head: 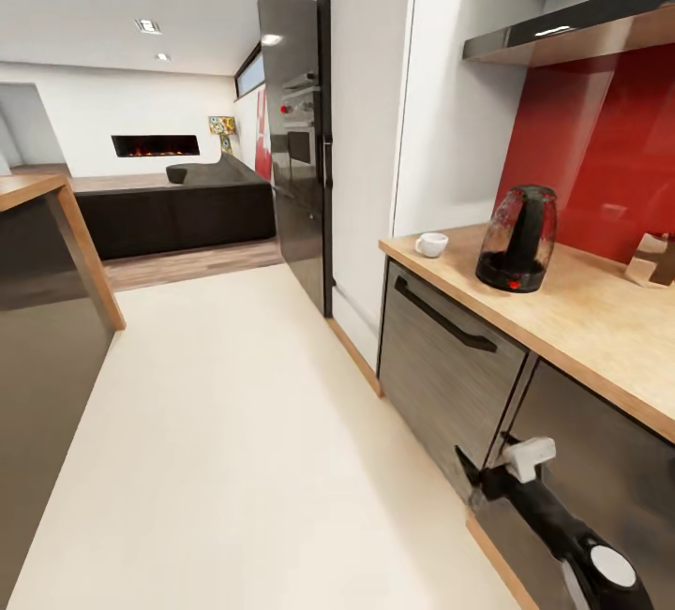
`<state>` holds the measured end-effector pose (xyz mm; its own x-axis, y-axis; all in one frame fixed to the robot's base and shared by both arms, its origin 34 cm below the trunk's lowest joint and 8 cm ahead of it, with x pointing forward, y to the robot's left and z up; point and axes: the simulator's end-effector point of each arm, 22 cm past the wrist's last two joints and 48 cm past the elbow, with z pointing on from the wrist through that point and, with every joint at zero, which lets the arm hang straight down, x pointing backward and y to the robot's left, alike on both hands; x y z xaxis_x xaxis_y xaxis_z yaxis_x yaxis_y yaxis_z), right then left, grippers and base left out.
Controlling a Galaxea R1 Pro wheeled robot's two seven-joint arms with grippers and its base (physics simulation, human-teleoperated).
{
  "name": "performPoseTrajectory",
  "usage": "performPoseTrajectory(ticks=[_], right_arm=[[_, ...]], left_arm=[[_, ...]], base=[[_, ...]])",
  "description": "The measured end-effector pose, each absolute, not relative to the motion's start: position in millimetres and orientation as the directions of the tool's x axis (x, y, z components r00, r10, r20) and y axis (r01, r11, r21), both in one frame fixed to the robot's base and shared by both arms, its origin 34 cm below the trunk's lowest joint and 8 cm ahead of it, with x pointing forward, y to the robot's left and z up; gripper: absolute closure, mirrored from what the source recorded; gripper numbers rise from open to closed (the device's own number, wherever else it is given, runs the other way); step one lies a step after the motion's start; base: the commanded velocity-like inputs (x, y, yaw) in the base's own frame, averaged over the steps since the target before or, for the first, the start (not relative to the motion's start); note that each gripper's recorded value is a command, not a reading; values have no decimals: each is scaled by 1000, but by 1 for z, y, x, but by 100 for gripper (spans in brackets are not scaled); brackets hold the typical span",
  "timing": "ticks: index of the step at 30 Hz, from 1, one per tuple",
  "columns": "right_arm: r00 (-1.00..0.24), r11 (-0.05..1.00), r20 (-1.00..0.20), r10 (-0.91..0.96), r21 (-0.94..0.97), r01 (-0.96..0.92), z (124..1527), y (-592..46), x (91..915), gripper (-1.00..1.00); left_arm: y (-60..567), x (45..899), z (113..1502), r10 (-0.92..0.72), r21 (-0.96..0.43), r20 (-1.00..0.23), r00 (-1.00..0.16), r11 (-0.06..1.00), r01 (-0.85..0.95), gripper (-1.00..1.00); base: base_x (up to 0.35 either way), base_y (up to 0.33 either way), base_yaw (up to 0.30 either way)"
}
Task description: Set up a coffee station on the kitchen countertop: keep the coffee maker on the countertop, move the bottle of coffee from the kitchen shelf to the counter next to the coffee maker, place a paper coffee filter on top of the coffee maker, put the saucer next to the coffee maker with the coffee cup on the saucer, and place the electric kettle next to the coffee maker.
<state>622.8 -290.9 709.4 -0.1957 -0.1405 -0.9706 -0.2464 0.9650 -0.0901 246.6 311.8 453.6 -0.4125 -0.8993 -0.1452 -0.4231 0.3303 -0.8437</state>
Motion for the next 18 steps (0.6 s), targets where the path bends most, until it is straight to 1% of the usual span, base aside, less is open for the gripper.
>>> performPoseTrajectory(ticks=[3,9,14,18], right_arm=[[-120,972,-986,-114,-86,-217,774,-293,660,-100],[-95,989,-994,-62,-49,-142,857,-307,720,-100],[-61,996,-997,-42,-38,-75,910,-321,749,-100],[-34,991,-999,-23,-27,132,956,-365,767,-100]], left_arm=[[312,247,454,-899,-843,-145,-413,331,-423,-100],[312,247,454,-900,-843,-145,-412,330,-424,-100],[312,247,454,-899,-844,-146,-412,331,-423,-100],[312,247,454,-899,-843,-145,-413,331,-423,-100]], base=[[0,0,0],[0,0,0],[0,0,0],[0,0,0]])
